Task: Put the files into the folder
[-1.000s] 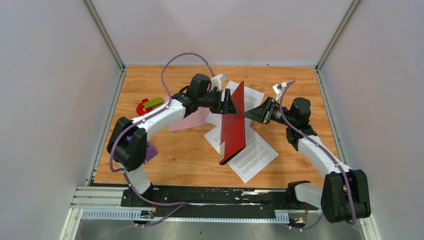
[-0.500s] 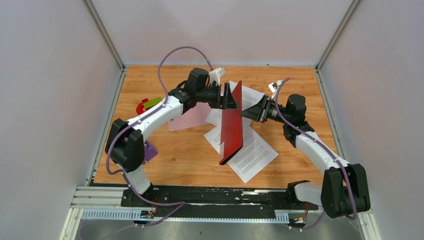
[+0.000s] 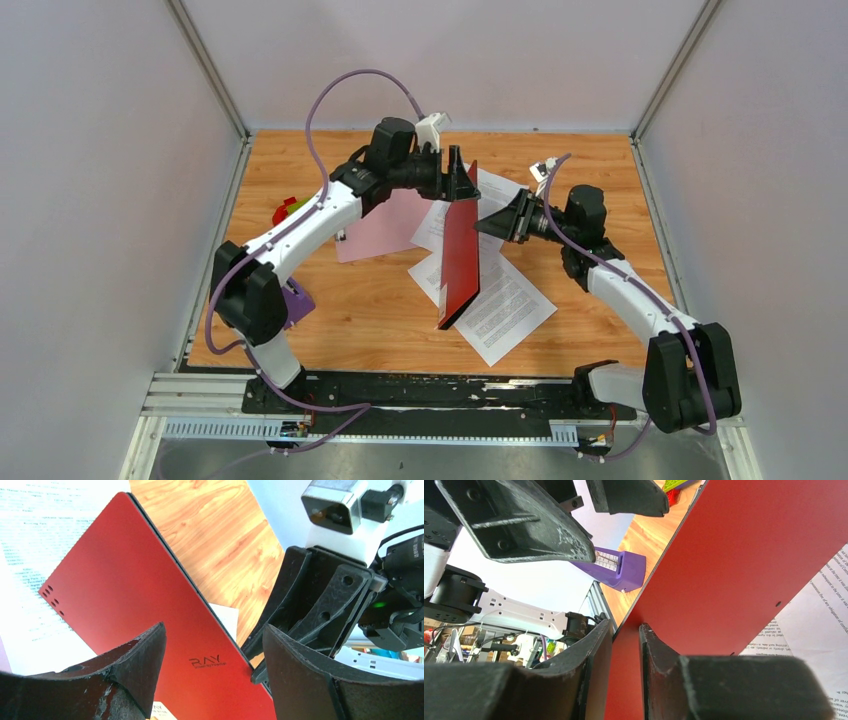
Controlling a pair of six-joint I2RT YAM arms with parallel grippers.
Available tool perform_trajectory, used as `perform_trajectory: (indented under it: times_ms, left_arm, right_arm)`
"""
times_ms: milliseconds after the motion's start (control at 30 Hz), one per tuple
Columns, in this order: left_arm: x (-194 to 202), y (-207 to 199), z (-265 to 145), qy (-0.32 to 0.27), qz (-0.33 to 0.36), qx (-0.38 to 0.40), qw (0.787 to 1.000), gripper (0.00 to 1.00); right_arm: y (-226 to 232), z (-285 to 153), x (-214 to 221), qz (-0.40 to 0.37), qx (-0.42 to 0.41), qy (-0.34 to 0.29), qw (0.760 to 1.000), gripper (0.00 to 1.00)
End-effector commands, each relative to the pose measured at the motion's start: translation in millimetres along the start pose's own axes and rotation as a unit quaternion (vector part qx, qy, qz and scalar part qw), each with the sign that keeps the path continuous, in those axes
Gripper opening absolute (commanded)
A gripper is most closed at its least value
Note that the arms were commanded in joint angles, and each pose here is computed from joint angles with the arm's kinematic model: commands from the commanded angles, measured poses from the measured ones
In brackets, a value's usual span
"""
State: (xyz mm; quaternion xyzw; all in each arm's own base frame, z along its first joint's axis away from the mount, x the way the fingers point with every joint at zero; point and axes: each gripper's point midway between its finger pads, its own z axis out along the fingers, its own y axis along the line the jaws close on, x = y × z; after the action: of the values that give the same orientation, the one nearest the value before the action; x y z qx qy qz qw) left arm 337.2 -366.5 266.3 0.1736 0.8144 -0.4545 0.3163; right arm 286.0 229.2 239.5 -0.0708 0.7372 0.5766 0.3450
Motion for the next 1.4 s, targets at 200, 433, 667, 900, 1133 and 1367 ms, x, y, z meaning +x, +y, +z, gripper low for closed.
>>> perform_trajectory:
  times_ms: [200, 433, 667, 900, 1133, 1367]
  left_arm:
    - [-19, 14, 15, -0.017, 0.013, -0.027, 0.999, 0.74]
    - [-17, 21, 22, -0.010, 0.011, -0.034, 0.999, 0.68]
    - [-17, 29, 16, -0.010, 0.024, -0.063, 0.998, 0.67]
    - [-13, 37, 14, -0.003, 0.031, -0.080, 0.996, 0.62]
    - [-12, 41, 9, -0.004, 0.041, -0.096, 0.995, 0.62]
    - [-11, 43, 7, -0.003, 0.045, -0.100, 0.994, 0.61]
  right_arm:
    - [-4, 5, -7, -0.021, 0.014, -0.001, 1.000, 0.27]
    - [-4, 5, -8, -0.025, 0.017, 0.000, 1.000, 0.27]
    - [-6, 4, -7, -0.028, 0.022, 0.001, 0.999, 0.26]
    - [-9, 4, -4, -0.028, 0.029, 0.004, 0.999, 0.28]
    - [-9, 2, -4, -0.032, 0.033, 0.005, 0.999, 0.32]
    - [-6, -1, -4, -0.037, 0.035, 0.006, 0.999, 0.38]
